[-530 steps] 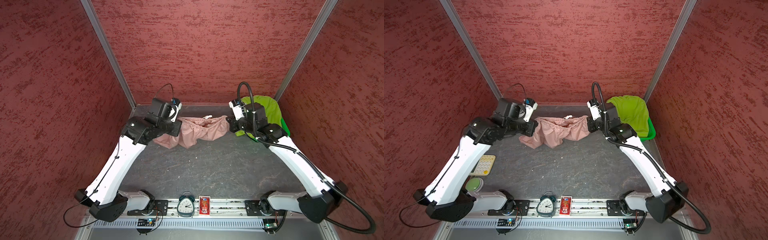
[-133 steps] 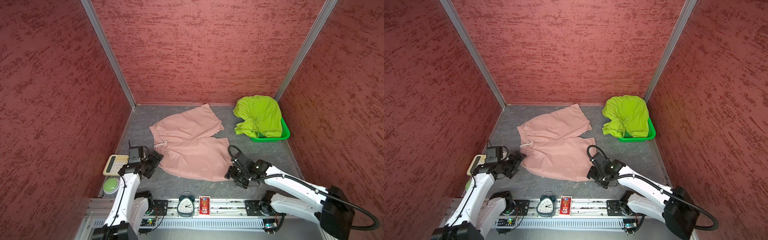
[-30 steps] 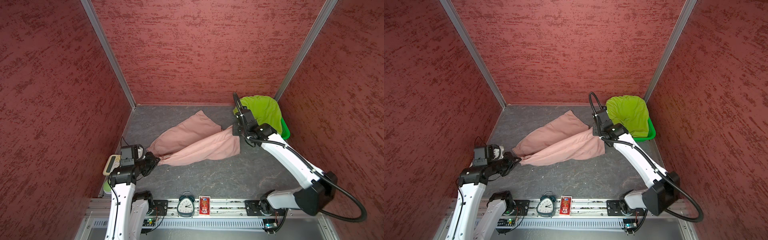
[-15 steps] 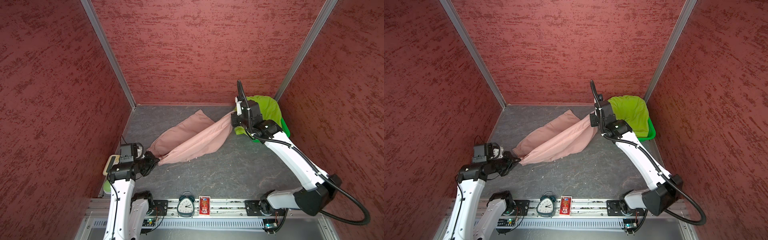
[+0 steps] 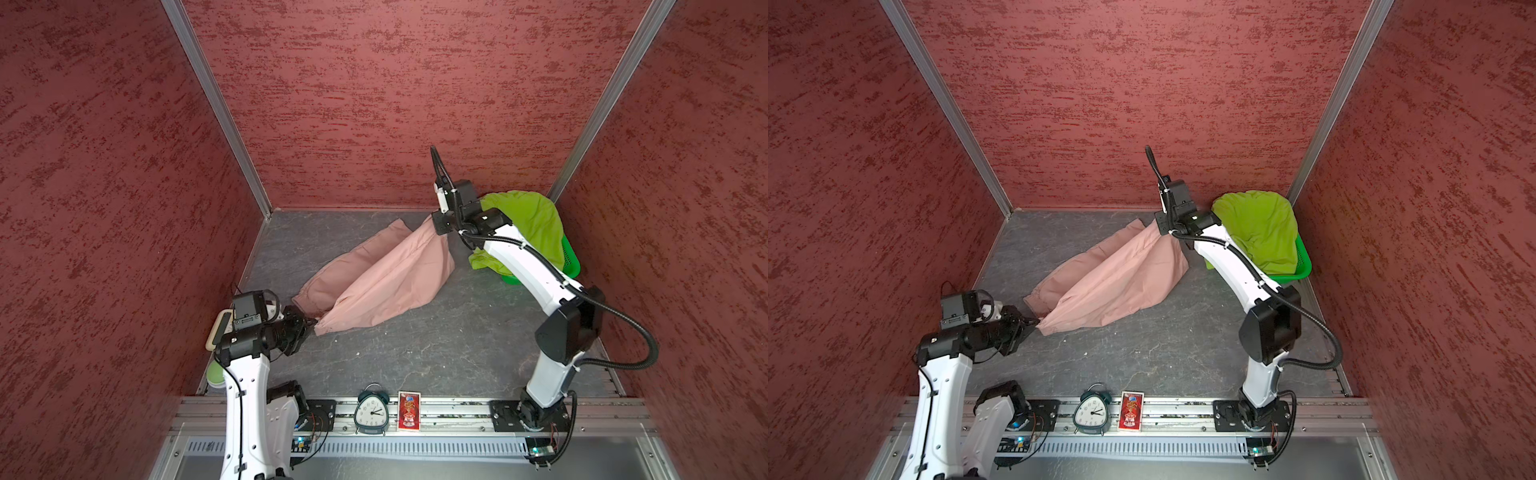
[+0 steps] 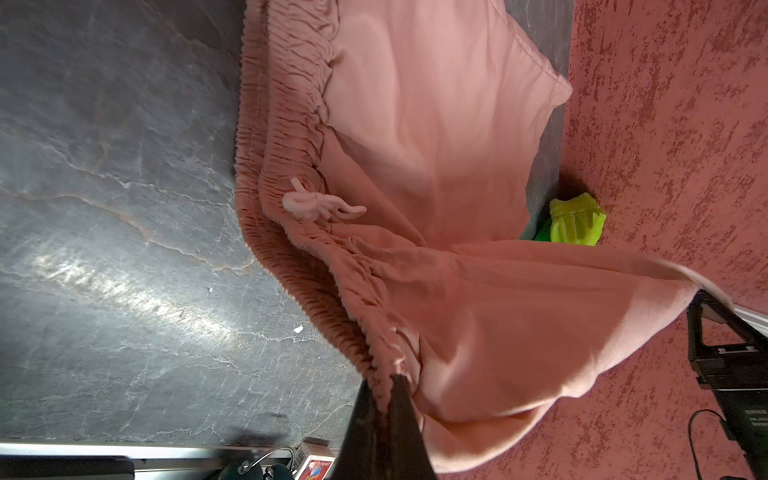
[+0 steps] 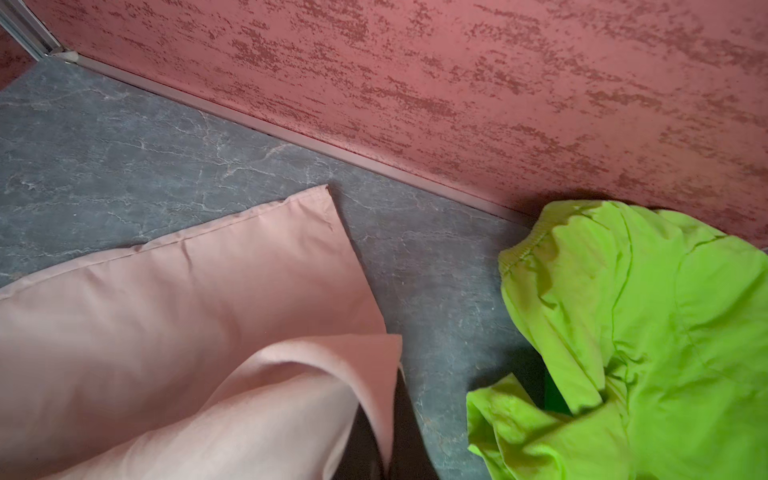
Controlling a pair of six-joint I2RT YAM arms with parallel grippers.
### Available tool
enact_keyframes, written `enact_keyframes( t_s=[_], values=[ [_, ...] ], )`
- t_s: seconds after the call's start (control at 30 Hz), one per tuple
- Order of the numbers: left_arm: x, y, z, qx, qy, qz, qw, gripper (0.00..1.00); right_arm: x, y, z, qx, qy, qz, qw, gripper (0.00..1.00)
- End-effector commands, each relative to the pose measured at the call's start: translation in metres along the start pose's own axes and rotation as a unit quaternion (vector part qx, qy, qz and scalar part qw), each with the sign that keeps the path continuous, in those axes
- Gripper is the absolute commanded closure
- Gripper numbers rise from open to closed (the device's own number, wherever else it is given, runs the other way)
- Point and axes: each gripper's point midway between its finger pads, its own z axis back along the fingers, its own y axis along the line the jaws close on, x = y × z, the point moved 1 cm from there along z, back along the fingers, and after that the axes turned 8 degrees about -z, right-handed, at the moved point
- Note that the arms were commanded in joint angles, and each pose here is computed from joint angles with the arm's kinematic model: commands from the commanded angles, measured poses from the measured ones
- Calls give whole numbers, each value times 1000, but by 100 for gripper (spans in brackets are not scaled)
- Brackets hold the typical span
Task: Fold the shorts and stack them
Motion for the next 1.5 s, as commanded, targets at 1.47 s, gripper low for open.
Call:
enact_keyframes(
  t_s=[1.47],
  values=[
    [3, -18, 16, -6, -26, -108, 994, 100, 36, -18, 81, -8, -59, 3, 998, 100]
  ],
)
